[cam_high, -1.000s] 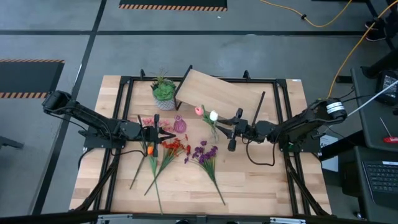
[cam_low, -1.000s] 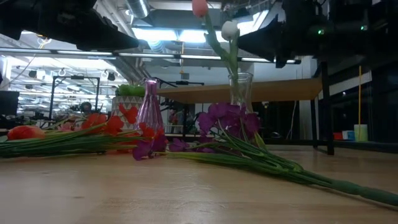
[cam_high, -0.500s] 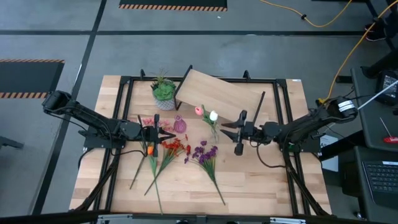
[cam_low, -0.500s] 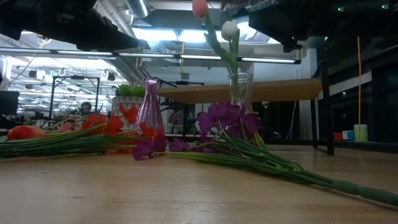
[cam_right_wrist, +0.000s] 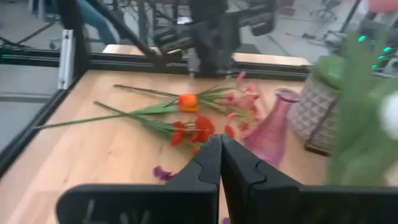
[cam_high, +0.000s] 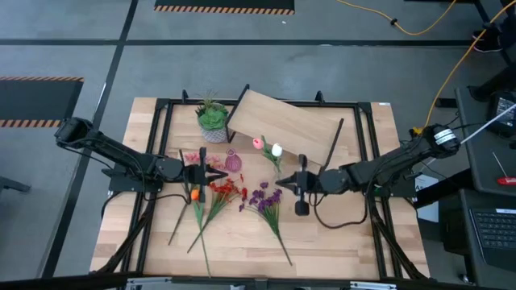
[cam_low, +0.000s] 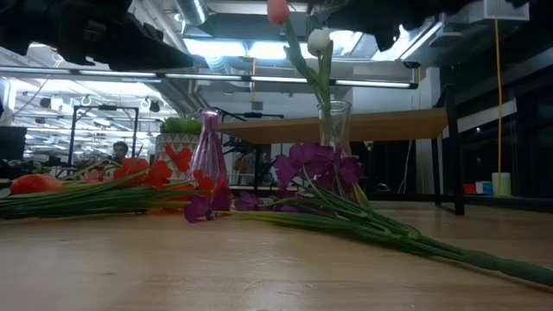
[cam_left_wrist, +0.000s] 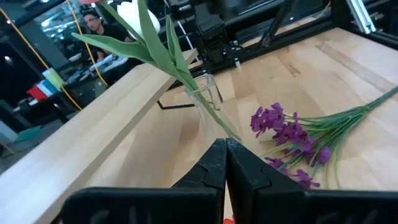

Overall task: Pick and place flowers into a vace then onto a shelf
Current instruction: Put the orange flowers into the transparent vase

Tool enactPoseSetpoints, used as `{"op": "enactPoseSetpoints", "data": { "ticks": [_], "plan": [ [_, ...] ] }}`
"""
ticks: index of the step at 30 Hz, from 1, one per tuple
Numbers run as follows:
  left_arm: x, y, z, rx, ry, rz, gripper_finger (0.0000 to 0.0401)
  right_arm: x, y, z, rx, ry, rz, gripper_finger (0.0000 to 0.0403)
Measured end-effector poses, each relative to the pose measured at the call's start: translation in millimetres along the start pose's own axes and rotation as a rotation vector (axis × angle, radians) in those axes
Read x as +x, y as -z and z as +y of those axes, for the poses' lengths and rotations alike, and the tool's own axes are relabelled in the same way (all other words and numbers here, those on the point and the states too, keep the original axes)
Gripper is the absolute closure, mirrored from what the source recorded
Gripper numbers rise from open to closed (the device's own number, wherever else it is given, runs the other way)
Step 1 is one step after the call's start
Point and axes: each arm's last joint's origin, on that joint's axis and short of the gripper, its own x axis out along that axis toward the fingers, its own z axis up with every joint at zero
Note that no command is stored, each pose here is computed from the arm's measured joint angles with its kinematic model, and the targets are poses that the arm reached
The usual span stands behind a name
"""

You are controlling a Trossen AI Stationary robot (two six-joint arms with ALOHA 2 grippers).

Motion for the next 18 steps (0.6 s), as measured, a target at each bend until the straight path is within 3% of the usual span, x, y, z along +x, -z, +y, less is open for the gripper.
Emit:
{"op": "enactPoseSetpoints", "data": {
  "ticks": [6, 12, 18],
  "plan": [
    [-1.4, -0.8, -4.1, -0.057, 0.029, -0.005, 0.0399, 2.0, -0.2, 24.0, -0.052, -0.063, 0.016, 0.0399],
    [-8.4, -0.7, -20.6, -0.135, 0.131, 0.014, 0.0399, -4.6, 4.9, 39.3, -0.056, -0.035, 0.031, 0.0398],
    [-17.7, -14.0, -34.4, -0.196, -0.006, 0.137, 0.0399, -10.9, 6.0, 50.0, -0.044, -0.075, 0.03, 0.0398]
  ]
}}
